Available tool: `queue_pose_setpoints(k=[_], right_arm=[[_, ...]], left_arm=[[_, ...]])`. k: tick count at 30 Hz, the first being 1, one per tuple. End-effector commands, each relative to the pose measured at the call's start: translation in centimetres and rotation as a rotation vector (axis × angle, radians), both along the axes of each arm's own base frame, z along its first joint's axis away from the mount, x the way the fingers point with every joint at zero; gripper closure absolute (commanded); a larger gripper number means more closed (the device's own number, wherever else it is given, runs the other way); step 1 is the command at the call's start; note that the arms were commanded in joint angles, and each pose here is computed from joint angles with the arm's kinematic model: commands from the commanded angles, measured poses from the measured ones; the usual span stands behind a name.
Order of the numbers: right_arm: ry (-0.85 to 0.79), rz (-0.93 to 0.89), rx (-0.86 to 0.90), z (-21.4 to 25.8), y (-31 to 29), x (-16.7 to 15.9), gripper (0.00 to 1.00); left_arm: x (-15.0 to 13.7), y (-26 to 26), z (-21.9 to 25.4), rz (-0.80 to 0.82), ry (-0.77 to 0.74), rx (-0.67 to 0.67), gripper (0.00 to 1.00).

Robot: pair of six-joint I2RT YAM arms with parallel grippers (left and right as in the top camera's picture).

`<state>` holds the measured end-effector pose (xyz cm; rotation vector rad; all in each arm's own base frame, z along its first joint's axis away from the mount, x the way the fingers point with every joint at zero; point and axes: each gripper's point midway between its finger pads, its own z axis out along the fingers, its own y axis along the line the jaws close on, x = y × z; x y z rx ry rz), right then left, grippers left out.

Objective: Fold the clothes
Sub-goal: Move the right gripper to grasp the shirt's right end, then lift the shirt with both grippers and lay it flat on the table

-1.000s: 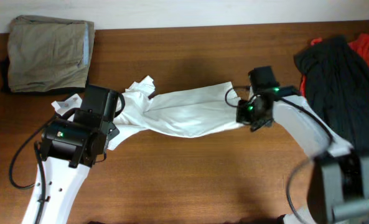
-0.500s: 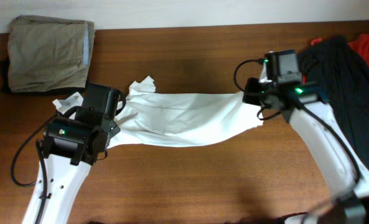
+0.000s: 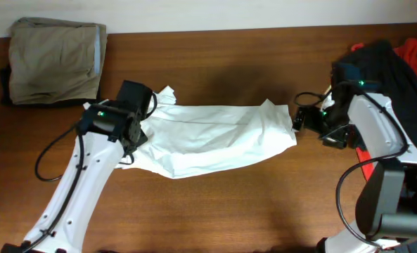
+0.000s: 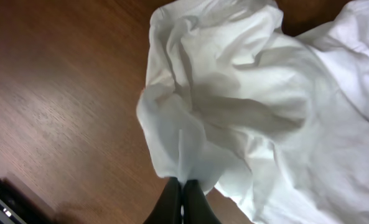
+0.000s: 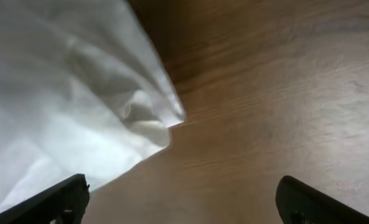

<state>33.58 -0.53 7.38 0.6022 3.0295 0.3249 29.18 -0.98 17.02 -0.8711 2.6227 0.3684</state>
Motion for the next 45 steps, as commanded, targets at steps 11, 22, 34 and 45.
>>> queue_pose_setpoints(k=[11,22,34,45], right_arm=[[-0.072,-0.021,0.207,-6.7,4.8,-2.0,0.31],[-0.106,-0.054,0.204,-6.7,4.8,-1.0,0.75],[-0.518,-0.032,0.126,13.8,3.6,2.2,0.96],[-0.987,-0.044,-0.143,38.2,0.8,-8.7,0.96]], left_arm=[[0.4,-0.3,-0.5,-0.008,0.002,-0.009,0.99],[0.4,-0.3,-0.5,-0.008,0.002,-0.009,0.99],[-2.9,1.7,15.3,-0.113,-0.400,-0.004,0.99],[-17.6,7.9,34.4,-0.040,-1.054,0.020,0.99]])
